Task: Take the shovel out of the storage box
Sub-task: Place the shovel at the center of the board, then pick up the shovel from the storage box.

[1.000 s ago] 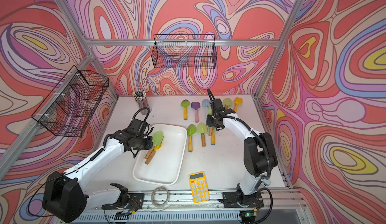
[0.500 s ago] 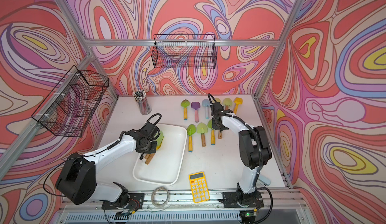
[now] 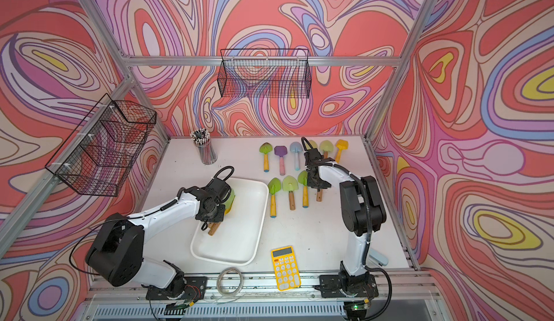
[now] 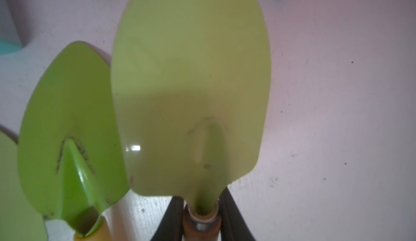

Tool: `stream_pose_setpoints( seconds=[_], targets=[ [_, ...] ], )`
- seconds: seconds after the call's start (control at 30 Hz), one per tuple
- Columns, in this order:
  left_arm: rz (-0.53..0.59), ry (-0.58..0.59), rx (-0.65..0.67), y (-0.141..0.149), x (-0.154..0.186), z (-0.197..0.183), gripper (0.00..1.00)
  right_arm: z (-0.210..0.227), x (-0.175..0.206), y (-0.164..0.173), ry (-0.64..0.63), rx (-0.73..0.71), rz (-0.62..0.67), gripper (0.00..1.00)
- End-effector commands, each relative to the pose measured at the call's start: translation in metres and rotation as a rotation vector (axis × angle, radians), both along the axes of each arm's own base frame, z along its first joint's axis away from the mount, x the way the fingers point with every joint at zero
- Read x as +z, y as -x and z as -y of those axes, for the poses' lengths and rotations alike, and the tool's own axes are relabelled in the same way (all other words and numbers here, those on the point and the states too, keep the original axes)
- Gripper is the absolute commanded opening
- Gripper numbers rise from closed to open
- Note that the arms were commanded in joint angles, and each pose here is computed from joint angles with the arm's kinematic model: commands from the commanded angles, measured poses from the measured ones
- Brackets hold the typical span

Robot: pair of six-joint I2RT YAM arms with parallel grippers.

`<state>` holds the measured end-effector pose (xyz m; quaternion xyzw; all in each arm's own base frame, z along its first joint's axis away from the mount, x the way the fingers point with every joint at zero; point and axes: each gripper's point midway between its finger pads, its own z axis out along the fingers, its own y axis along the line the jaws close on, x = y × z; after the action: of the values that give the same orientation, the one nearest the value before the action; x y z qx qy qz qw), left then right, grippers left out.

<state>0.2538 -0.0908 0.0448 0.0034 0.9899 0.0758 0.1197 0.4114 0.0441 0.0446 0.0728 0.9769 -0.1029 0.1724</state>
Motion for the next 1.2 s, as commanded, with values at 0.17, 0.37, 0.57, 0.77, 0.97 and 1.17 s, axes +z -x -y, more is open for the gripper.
stream_pose_setpoints(
  seconds=[0.17, 0.37, 0.57, 0.77, 0.97, 1.17],
  targets=[
    [-0.037, 0.027, -0.015, 0.007, -0.012, 0.011, 0.36, 0.001, -0.015, 0.000, 0.003, -0.003, -0.036, 0.20],
    [-0.042, 0.063, -0.029, 0.009, -0.015, 0.023, 0.36, 0.002, -0.022, 0.001, 0.010, -0.003, -0.056, 0.21],
    [-0.034, 0.072, -0.024, 0.012, -0.013, 0.025, 0.37, 0.001, -0.027, 0.001, 0.007, -0.004, -0.065, 0.22],
    [-0.026, 0.063, -0.011, 0.016, -0.011, 0.020, 0.41, 0.001, -0.017, 0.000, -0.001, -0.009, -0.042, 0.29],
    [-0.035, 0.093, -0.009, 0.020, -0.016, 0.023, 0.40, -0.001, 0.008, -0.001, -0.026, -0.020, 0.016, 0.33],
    [-0.050, 0.155, 0.004, 0.025, -0.022, 0.031, 0.36, -0.001, 0.030, 0.001, -0.046, -0.028, 0.073, 0.34]
  ],
)
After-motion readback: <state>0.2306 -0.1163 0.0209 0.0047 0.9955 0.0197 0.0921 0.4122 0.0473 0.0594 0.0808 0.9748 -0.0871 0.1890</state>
